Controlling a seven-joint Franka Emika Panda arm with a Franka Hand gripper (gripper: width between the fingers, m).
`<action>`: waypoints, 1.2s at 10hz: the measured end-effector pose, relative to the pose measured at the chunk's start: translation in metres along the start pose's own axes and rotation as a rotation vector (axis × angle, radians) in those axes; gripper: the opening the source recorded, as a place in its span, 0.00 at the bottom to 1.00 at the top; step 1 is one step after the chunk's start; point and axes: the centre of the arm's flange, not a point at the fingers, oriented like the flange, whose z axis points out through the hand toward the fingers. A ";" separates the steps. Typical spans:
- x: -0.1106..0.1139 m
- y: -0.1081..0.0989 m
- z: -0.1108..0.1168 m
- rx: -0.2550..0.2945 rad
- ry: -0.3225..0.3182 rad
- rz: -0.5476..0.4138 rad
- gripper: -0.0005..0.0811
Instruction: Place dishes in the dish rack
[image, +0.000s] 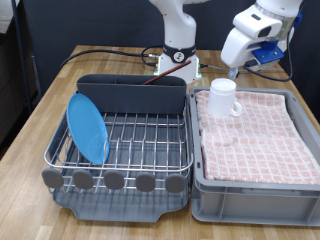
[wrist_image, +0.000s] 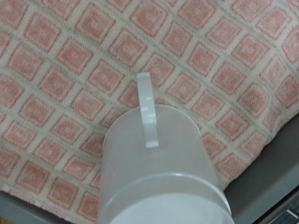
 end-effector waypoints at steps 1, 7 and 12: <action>0.003 -0.002 0.005 0.008 0.007 -0.009 0.99; 0.008 -0.017 0.027 -0.024 -0.032 -0.053 0.99; 0.017 -0.032 0.059 -0.087 -0.080 -0.087 0.99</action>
